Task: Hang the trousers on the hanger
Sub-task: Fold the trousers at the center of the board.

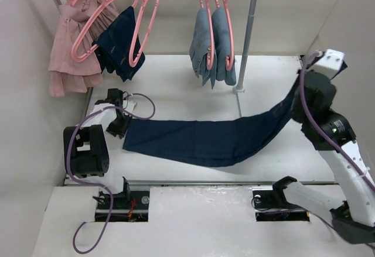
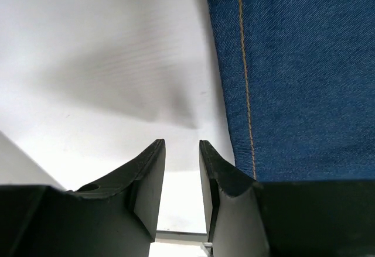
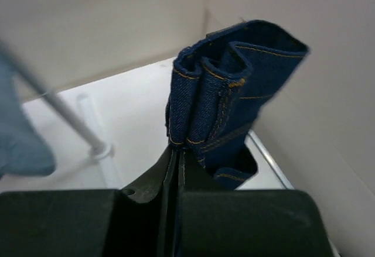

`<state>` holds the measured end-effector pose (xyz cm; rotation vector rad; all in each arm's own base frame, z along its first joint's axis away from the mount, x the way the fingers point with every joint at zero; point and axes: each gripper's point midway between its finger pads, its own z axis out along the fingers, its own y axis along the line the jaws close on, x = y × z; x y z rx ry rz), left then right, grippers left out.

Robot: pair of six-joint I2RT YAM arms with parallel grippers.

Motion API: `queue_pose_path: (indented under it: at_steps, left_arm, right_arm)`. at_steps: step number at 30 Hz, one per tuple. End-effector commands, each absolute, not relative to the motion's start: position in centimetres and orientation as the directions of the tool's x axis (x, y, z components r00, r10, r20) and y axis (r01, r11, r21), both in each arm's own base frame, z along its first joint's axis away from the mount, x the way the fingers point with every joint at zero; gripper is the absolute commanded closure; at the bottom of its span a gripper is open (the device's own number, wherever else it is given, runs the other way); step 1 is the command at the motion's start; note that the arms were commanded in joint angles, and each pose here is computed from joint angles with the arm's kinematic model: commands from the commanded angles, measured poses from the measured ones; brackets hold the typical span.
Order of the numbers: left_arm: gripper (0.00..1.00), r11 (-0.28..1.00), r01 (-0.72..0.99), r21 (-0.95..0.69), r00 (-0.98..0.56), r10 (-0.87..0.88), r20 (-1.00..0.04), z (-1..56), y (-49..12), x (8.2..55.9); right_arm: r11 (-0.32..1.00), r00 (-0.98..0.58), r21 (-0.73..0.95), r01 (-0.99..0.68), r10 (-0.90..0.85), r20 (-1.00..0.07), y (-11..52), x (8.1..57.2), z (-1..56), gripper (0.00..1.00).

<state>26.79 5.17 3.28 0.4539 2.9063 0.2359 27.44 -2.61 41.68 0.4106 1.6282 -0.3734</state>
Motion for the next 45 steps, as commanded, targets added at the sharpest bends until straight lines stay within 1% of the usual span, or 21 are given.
queue_pose_path:
  at_steps: [1,3,6,8,11,12,13,17,21,24,25,27,29,33,36,37,40,42,43,44,45]
  left_arm:
    - [0.73,0.945,0.289,0.152,-0.936,0.312,-0.165,3.7,3.8,27.1]
    - [0.73,0.938,0.312,0.152,-0.928,0.335,-0.165,3.4,3.1,27.3]
    - [0.73,0.937,0.307,0.168,-0.93,0.333,-0.157,2.7,3.2,27.2]
    - [0.73,0.938,0.296,0.183,-0.935,0.324,-0.148,2.5,3.5,27.3]
    - [0.73,0.938,0.3,0.176,-0.938,0.324,-0.124,1.6,3.5,27.0]
    - [0.73,0.94,0.293,0.172,-0.942,0.315,-0.115,1.3,3.4,26.8]
    - [0.73,0.939,0.292,0.181,-0.943,0.314,-0.11,1.1,3.6,27.0]
    - [0.73,0.936,0.288,0.202,-0.944,0.313,-0.103,1.1,4.0,27.2]
    - [0.73,0.934,0.287,0.212,-0.945,0.313,-0.1,0.7,4.2,27.2]
    - [0.73,0.932,0.29,0.217,-0.947,0.312,-0.078,0.3,4.4,26.7]
    - [0.73,0.932,0.29,0.217,-0.947,0.312,-0.078,0.3,4.4,26.7]
    - [0.73,0.931,0.29,0.222,-0.948,0.312,-0.067,-0.1,4.5,26.5]
    - [0.73,0.931,0.29,0.222,-0.948,0.312,-0.066,-0.1,4.5,26.5]
    - [0.73,0.931,0.292,0.22,-0.948,0.312,-0.059,-0.7,4.5,26.2]
    - [0.73,0.931,0.293,0.219,-0.949,0.312,-0.056,-1.0,4.5,26.0]
    - [0.73,0.931,0.297,0.214,-0.949,0.312,-0.039,-1.4,4.5,25.5]
    - [0.74,0.943,0.271,0.19,-0.96,0.281,-0.023,-1.6,5.1,24.9]
    - [0.75,0.966,0.225,0.127,-0.973,0.23,-0.024,-1.8,5.3,24.2]
    - [0.75,0.97,0.218,0.109,-0.975,0.222,-0.02,-1.7,5.5,24.1]
    - [0.75,0.976,0.191,0.1,-0.98,0.195,-0.033,-1.5,6.0,24.1]
    - [0.75,0.977,0.192,0.096,-0.981,0.195,-0.02,-1.4,6.2,23.7]
  right_arm:
    - [0.946,-0.063,0.007,0.325,0.029,-0.998,3.3,26.5,42.4,1.0]
    - [0.951,-0.068,0.032,0.306,0.056,-0.996,6.1,26.0,41.0,1.0]
    - [0.974,-0.07,0.049,0.219,0.066,-0.995,11.2,24.3,39.2,1.0]
    - [0.993,-0.071,0.046,0.108,0.054,-0.996,15.2,23.0,38.9,1.0]
    - [0.999,-0.073,0.027,0.036,0.029,-0.997,20.5,22.5,37.9,1.0]
    - [0.998,-0.067,0.063,0.026,0.064,-0.996,21.8,22.5,38.3,1.0]
    - [0.999,-0.076,0.029,0.014,0.03,-0.997,23.8,22.6,37.4,1.0]
    - [0.994,-0.063,0.104,-0.016,0.103,-0.993,27.1,21.8,37.7,1.0]
    - [0.976,-0.086,0.188,-0.105,0.179,-0.98,30.9,21.9,36.8,1.0]
    - [0.983,-0.084,0.167,-0.08,0.161,-0.983,32.7,22.9,36.4,1.0]
    - [0.983,-0.06,0.181,-0.021,0.179,-0.982,32.2,23.8,37.8,1.0]
    - [0.989,-0.042,0.136,0.057,0.139,-0.989,32.8,24.9,37.1,1.0]
    - [0.979,-0.018,0.169,0.111,0.172,-0.985,32.4,26.0,38.7,1.0]
    - [0.98,-0.032,0.168,0.108,0.173,-0.984,33.8,28.0,38.1,1.0]
    - [0.987,-0.046,0.108,0.119,0.115,-0.992,35.7,28.6,36.4,1.0]
    - [0.994,-0.068,0.053,0.097,0.059,-0.996,37.2,28.5,34.4,1.0]
    - [0.999,-0.105,0.016,0.036,0.02,-0.994,40.0,28.2,31.5,1.0]
    - [0.999,-0.131,0.036,-0.01,0.034,-0.991,41.9,28.3,30.0,1.0]
    - [0.998,-0.124,0.059,-0.011,0.057,-0.991,42.7,28.6,30.4,1.0]
    - [1.0,-0.136,0.016,-0.01,0.014,-0.991,44.2,29.0,28.2,1.0]
    - [1.0,-0.14,0.002,-0.01,0.001,-0.99,45.0,29.2,27.5,1.0]
